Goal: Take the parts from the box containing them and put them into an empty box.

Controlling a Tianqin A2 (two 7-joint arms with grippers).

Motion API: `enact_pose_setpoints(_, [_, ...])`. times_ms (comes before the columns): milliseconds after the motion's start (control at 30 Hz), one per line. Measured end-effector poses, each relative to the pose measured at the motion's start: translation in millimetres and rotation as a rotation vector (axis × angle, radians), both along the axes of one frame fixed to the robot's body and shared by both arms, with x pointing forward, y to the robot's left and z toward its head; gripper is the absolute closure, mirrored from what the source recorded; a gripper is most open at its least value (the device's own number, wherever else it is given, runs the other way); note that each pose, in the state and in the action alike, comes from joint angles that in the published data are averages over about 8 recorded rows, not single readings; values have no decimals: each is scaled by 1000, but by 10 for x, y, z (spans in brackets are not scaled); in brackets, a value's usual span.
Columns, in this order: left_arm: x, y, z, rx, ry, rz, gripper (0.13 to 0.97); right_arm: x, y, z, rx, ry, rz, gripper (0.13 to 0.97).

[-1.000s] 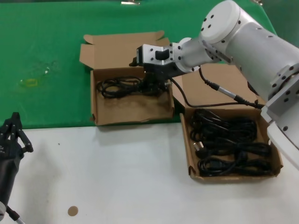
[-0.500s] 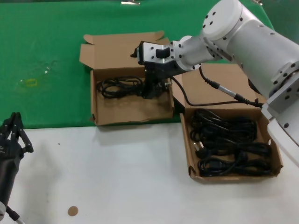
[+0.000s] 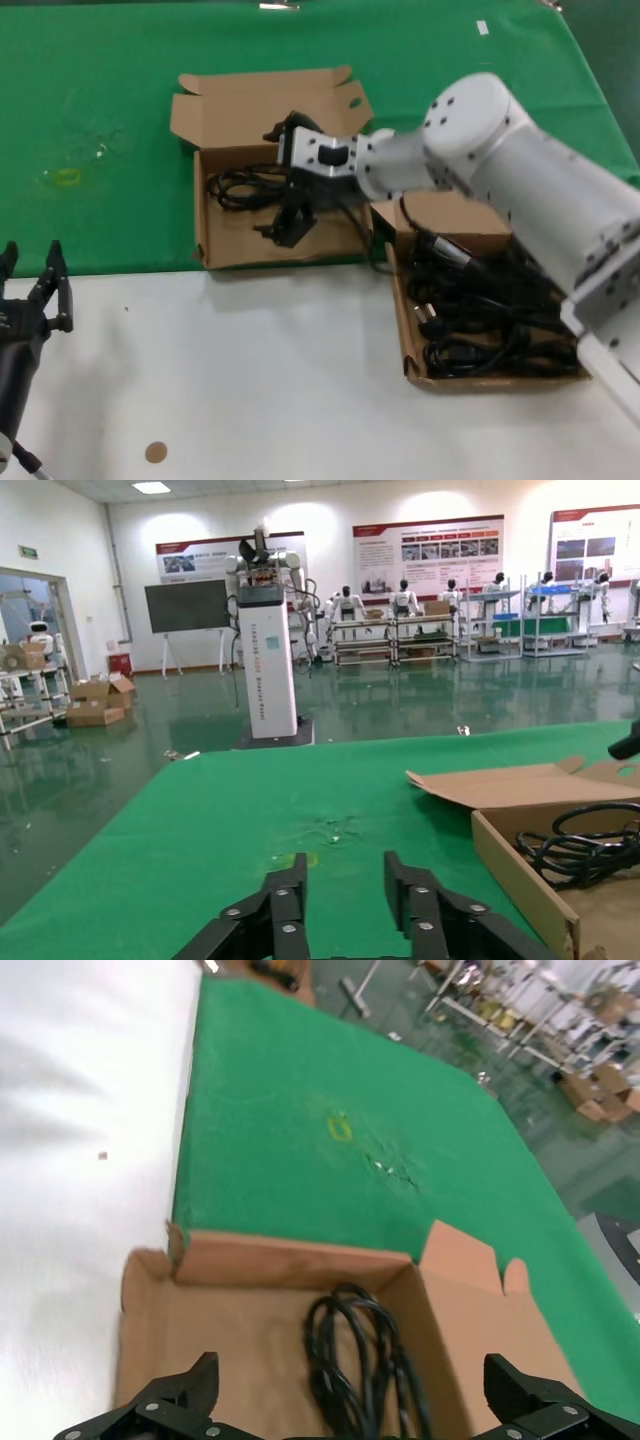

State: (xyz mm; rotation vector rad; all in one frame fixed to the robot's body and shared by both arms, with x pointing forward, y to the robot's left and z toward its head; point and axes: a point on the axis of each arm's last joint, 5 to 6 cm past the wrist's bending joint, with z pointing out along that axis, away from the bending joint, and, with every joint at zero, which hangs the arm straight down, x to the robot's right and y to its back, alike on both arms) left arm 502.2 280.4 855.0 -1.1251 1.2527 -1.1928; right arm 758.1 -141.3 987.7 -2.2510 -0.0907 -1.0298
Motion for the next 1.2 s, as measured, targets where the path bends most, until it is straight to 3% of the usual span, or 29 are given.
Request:
enact_pose_setpoints(333, [0, 0, 0, 0, 0, 0, 709, -226, 36, -452, 199, 13, -68, 152])
enact_pose_setpoints(600, [0, 0, 0, 0, 0, 0, 489, -456, -24, -754, 357, 20, -151, 130])
enact_pose_setpoints(900, [0, 0, 0, 0, 0, 0, 298, -753, -177, -1019, 519, 20, -266, 130])
enact_pose_setpoints(1033, [0, 0, 0, 0, 0, 0, 298, -899, -271, -1115, 586, 16, -323, 130])
enact_pose_setpoints(1200, [0, 0, 0, 0, 0, 0, 223, -1094, -406, -1219, 663, 8, -399, 130])
